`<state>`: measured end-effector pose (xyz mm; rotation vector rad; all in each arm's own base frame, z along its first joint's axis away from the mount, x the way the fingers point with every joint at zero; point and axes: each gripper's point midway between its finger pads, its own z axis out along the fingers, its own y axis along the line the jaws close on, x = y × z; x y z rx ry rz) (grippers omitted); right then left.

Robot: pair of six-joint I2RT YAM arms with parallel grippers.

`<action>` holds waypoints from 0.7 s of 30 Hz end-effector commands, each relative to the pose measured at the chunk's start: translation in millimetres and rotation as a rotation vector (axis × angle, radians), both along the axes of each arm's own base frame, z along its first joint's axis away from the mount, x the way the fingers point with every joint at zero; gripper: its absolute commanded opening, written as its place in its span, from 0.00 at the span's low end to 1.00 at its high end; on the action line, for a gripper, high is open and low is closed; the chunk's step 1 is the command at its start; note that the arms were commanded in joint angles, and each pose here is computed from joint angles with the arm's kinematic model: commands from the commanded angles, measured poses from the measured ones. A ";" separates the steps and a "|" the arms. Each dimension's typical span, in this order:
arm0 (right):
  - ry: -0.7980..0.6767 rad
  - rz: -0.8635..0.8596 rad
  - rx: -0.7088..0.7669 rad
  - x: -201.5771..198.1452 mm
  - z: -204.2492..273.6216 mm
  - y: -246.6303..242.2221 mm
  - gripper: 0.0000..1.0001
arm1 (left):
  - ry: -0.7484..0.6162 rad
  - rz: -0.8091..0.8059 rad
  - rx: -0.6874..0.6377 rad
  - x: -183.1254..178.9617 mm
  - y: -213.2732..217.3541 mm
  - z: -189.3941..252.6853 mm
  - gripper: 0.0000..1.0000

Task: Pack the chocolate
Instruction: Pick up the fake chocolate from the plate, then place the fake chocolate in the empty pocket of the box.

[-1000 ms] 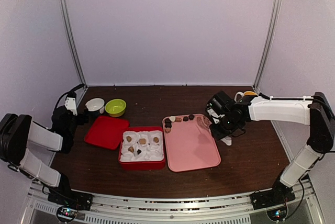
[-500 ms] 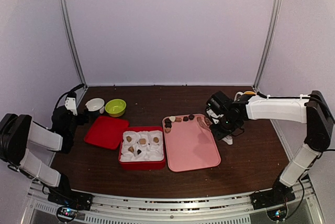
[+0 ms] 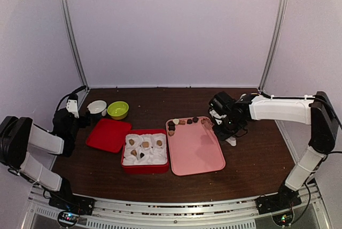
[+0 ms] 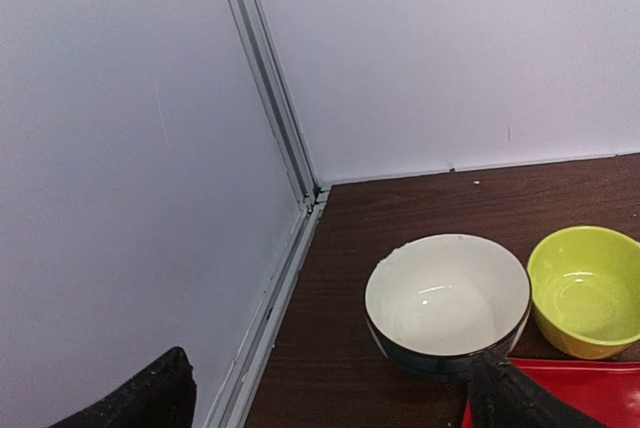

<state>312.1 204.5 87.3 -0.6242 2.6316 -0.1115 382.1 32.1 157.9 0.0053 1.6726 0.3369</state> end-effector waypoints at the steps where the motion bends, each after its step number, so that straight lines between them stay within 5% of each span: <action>1: -0.125 0.022 0.106 6.4 50.7 6.0 0.17 | -0.047 -0.006 -0.011 1.2 0.1 9.4 0.98; 11: -0.094 0.407 0.506 -56.6 99.4 90.5 0.17 | -0.047 -0.006 -0.011 1.2 0.1 9.3 0.98; 21: -0.012 0.584 0.411 -96.5 72.6 121.7 0.17 | -0.047 -0.004 -0.011 1.3 0.5 9.6 0.98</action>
